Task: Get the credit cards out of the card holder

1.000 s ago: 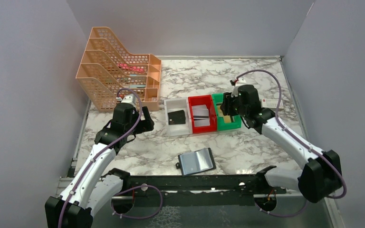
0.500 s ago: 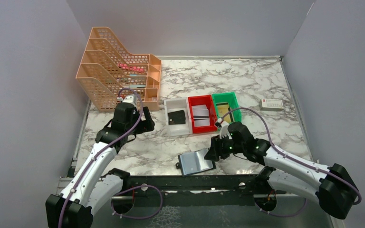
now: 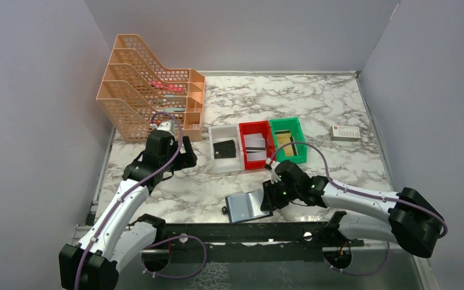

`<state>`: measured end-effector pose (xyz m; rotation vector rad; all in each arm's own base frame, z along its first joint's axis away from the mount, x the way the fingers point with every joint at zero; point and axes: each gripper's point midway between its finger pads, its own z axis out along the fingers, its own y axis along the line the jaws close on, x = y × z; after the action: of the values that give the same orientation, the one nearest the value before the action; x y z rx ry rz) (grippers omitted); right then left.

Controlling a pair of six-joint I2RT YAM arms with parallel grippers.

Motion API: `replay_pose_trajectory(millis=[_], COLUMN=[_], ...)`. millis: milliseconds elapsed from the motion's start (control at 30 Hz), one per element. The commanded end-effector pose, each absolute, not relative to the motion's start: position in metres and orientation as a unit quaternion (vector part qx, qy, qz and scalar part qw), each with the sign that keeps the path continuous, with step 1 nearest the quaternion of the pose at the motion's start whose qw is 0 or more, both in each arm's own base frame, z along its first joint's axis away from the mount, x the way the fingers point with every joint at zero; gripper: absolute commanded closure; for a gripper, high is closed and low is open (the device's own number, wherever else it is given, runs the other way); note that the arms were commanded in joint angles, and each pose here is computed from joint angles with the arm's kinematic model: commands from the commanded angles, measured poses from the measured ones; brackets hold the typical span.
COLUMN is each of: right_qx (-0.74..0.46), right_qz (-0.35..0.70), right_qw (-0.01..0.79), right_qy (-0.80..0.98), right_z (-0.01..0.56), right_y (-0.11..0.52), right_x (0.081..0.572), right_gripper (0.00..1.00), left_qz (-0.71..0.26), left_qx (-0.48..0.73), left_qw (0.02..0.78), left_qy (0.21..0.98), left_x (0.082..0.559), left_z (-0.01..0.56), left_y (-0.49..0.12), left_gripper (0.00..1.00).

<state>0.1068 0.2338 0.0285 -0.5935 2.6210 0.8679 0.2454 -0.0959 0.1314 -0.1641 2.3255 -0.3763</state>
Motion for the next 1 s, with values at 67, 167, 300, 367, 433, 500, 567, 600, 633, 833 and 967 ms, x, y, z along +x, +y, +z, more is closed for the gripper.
replay_pose_trajectory(millis=[67, 167, 300, 367, 433, 500, 567, 600, 633, 833, 967], right_qx=[-0.216, -0.2, -0.174, -0.164, -0.16, -0.17, -0.184, -0.192, -0.202, -0.234, -0.225], right_qz=[0.299, 0.299, 0.289, 0.283, 0.281, 0.288, 0.294, 0.292, 0.286, 0.186, 0.162], right_qw=[0.193, 0.229, 0.274, 0.286, 0.287, 0.278, 0.265, 0.26, 0.255, 0.245, 0.265], right_qy=[0.909, 0.904, 0.901, 0.901, 0.902, 0.901, 0.9, 0.9, 0.901, 0.922, 0.924], right_z=[0.043, 0.058, 0.076, 0.081, 0.084, 0.086, 0.087, 0.086, 0.084, 0.056, 0.053], right_y=[0.246, 0.244, 0.233, 0.229, 0.227, 0.231, 0.238, 0.241, 0.245, 0.265, 0.281], right_x=[0.118, 0.127, 0.137, 0.14, 0.14, 0.138, 0.135, 0.134, 0.132, 0.124, 0.123], right_gripper=[0.87, 0.99, 0.96, 0.79, 0.6, 0.52, 0.51, 0.51, 0.51, 0.48, 0.42], left_qz=[-0.16, -0.16, -0.161, -0.163, -0.163, -0.163, -0.164, -0.164, -0.163, -0.163, -0.161], left_qx=[-0.06, -0.059, -0.058, -0.056, -0.055, -0.054, -0.054, -0.054, -0.054, -0.055, -0.055], left_qw=[0.383, 0.384, 0.385, 0.385, 0.386, 0.387, 0.386, 0.388, 0.387, 0.389, 0.388], left_qy=[0.908, 0.908, 0.907, 0.907, 0.906, 0.906, 0.906, 0.906, 0.906, 0.905, 0.906], left_x=[0.248, 0.247, 0.247, 0.247, 0.247, 0.247, 0.247, 0.247, 0.247, 0.247, 0.247], left_z=[0.132, 0.132, 0.133, 0.134, 0.135, 0.135, 0.135, 0.135, 0.135, 0.135, 0.135], left_y=[-0.1, -0.1, -0.1, -0.101, -0.101, -0.101, -0.101, -0.101, -0.101, -0.101, -0.1], left_gripper=[0.08, 0.08, 0.08, 0.08, 0.08, 0.08, 0.08, 0.08, 0.08, 0.08, 0.08])
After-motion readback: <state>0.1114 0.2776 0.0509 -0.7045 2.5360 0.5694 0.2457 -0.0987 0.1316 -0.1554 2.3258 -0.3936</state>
